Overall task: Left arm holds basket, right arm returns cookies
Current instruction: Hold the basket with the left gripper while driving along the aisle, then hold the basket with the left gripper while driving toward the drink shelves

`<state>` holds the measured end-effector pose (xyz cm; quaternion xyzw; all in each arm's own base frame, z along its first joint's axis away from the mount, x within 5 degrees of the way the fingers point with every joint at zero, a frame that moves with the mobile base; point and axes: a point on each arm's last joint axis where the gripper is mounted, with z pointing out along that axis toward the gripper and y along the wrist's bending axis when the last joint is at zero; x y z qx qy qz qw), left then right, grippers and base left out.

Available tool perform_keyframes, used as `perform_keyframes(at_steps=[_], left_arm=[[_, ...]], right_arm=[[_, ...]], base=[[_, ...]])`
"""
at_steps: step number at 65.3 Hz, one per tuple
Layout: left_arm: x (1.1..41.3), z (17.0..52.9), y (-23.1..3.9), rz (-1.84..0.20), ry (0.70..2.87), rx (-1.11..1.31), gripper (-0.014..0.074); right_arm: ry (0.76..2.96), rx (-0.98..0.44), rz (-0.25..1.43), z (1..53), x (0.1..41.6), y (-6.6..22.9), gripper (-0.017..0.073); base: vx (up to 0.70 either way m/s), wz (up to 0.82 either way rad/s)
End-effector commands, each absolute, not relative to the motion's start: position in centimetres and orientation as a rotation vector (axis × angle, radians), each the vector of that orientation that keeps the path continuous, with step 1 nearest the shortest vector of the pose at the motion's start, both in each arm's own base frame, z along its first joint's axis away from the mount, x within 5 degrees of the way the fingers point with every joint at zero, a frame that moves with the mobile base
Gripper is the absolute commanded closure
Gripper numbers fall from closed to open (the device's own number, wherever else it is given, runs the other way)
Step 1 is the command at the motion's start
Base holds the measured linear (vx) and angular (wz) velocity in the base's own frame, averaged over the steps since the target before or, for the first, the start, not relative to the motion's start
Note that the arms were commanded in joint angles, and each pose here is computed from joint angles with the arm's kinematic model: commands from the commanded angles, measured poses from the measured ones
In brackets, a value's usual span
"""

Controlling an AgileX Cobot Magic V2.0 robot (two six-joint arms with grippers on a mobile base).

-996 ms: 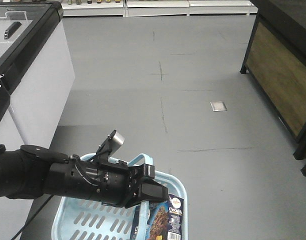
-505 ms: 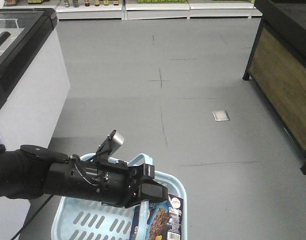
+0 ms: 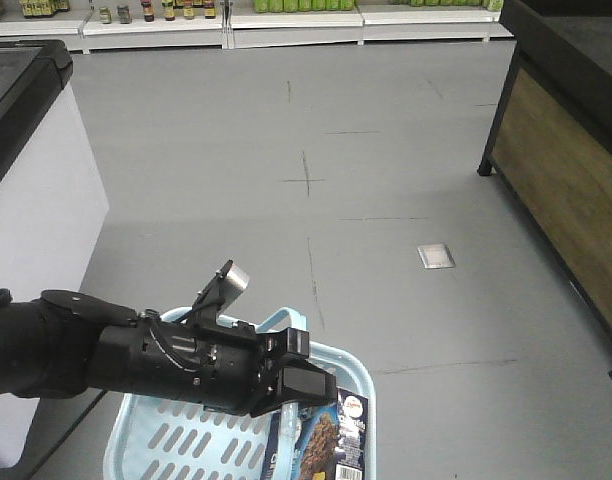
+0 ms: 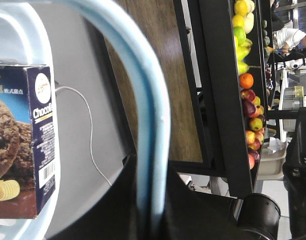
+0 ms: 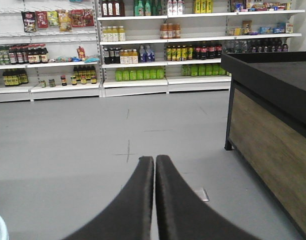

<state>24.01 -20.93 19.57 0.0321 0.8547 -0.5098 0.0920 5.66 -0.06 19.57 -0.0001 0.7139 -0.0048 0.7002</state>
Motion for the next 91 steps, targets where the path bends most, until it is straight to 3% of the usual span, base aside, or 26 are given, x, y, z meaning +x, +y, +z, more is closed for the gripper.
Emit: perform_keyframes(at_steps=[1, 91], left_arm=[[23.79, 22.34, -21.4, -1.641, 2.427, 0.122, 0.0601], [23.79, 22.34, -21.39, -1.641, 2.427, 0.122, 0.06]], right_arm=[[1.506, -0.004, -0.016, 20.31, 5.59, -0.05, 0.0568], [1.505, -0.004, -0.016, 20.32, 5.59, -0.05, 0.0568]], base=[[0.36, 0.03], [0.38, 0.06]])
